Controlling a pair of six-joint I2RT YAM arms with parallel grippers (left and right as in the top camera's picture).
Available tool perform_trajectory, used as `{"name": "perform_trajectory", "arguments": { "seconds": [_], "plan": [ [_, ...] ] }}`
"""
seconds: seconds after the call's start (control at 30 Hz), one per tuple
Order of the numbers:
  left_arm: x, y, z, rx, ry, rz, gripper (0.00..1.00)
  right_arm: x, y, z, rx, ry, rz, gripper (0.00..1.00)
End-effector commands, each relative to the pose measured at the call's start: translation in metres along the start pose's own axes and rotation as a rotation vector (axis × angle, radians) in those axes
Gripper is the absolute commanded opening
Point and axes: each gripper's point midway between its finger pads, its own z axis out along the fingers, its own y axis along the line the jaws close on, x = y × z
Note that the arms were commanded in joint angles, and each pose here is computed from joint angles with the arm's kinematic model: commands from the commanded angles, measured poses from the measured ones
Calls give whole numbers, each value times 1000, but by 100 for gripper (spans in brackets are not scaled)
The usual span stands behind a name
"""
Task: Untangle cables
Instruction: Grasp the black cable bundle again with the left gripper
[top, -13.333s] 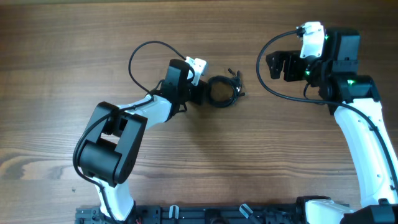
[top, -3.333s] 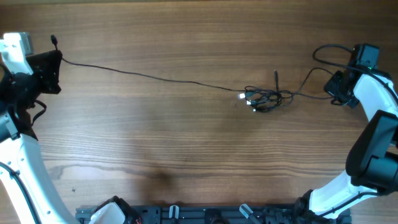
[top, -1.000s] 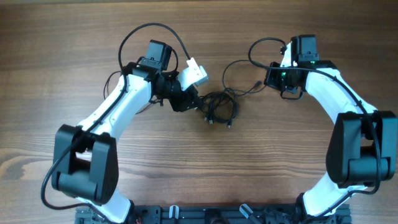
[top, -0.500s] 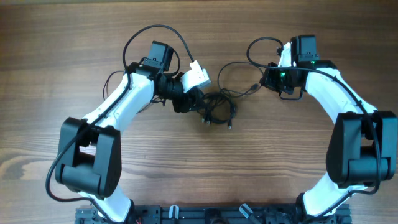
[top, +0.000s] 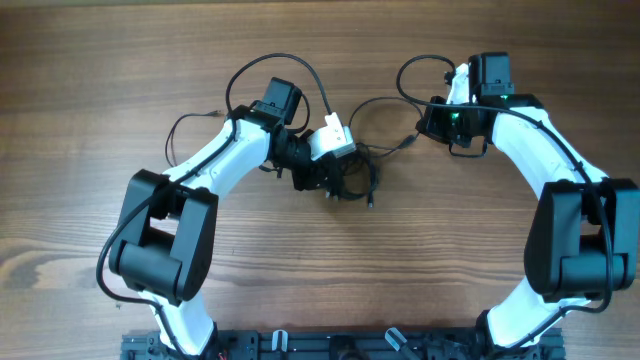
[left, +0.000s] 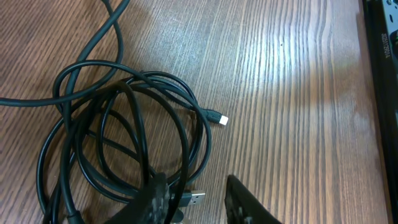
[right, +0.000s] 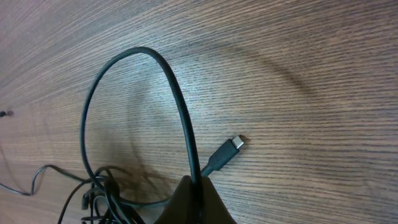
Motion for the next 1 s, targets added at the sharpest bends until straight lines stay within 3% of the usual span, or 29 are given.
{"name": "perform_trajectory", "arguments": {
  "seconds": [0.0,0.07,0.13,0.27,0.53,0.57,0.63,0.67,0.7,0.83,0.97],
  "plan": [
    [9,8,8,-1,30,-2,27,-4,5,3,-31,7,-5,5],
    [15,10,13,0,46,-16,22,-4,6,3,-34,8,-5,5],
    [19,13,16,-4,57,-20,4,-4,6,3,-36,8,-5,4],
    [21,15,16,-13,69,-22,4,-4,8,3,-49,11,1,5],
    [23,19,16,-37,84,-70,47,-4,8,3,-50,9,0,5],
    [23,19,16,-37,84,-69,47,-4,8,3,-50,9,0,5],
    [23,19,16,-37,84,-69,32,-4,8,3,-50,8,0,5],
    [23,19,16,-37,84,-69,10,-5,9,3,-50,7,-1,5],
    [23,19,16,-37,84,-69,4,-5,9,3,-51,6,-1,4],
    [22,21,15,-44,79,-69,4,-6,9,3,-52,2,3,5],
    [18,48,5,-188,94,-167,4,-7,9,3,-52,-1,3,4]
  ]
}}
